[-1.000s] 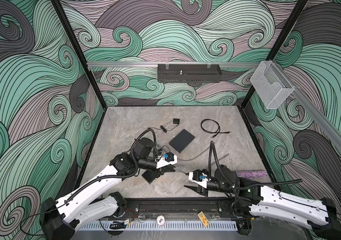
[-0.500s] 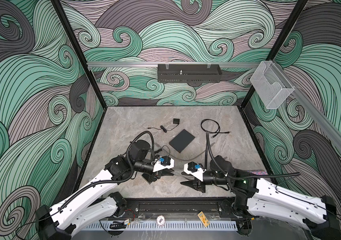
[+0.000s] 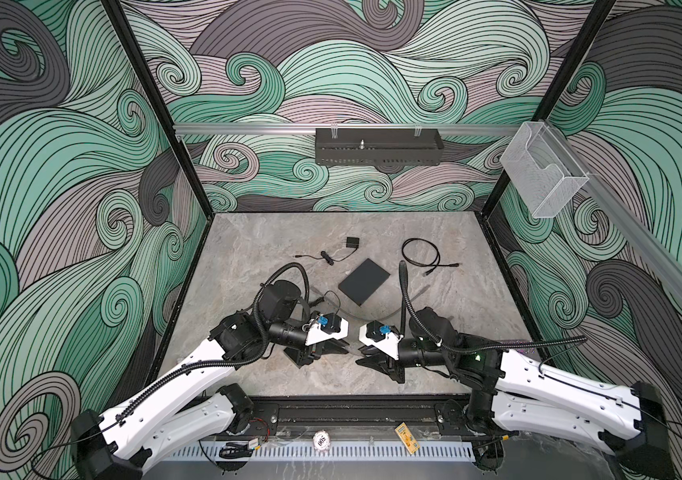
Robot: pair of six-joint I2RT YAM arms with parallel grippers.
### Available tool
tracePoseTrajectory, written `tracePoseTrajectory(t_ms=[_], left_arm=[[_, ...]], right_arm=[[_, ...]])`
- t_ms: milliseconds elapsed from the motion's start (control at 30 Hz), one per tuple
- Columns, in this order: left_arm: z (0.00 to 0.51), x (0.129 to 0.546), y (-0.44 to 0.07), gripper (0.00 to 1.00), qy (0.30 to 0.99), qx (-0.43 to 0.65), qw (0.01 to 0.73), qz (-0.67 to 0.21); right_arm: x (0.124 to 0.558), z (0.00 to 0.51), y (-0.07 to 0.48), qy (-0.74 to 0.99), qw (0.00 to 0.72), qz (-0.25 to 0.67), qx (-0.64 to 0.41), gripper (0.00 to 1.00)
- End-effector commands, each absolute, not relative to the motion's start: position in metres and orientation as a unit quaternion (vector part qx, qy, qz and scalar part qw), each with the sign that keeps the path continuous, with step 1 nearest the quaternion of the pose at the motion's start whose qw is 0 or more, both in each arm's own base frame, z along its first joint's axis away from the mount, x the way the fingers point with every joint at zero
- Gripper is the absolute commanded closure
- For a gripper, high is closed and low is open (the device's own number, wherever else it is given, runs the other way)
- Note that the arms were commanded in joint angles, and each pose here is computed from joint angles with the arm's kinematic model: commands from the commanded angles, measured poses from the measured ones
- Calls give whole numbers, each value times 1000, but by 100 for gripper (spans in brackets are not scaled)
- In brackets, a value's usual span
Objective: Insert the plug into the switch port
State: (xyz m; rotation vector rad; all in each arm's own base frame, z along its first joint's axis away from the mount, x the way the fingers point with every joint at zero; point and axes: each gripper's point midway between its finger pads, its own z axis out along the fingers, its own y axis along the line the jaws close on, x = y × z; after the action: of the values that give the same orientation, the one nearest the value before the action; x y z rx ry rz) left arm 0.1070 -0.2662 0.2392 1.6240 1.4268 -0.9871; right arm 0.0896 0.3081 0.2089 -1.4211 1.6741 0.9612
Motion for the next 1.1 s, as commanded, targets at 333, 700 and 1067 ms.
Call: tracePoseTrajectory(t_ms=[333,700,1067], left_arm=[[236,101,-268,100,555,638,354,-401],[235,101,-268,100,555,638,353,-401],[236,102,-268,100,556,636,353,-401]], right_arm=[[95,224,312,644,384,374,-546,83],[96,224,311,646,388,370,-544,86],[97,221,311,649,383,367,-545,94]])
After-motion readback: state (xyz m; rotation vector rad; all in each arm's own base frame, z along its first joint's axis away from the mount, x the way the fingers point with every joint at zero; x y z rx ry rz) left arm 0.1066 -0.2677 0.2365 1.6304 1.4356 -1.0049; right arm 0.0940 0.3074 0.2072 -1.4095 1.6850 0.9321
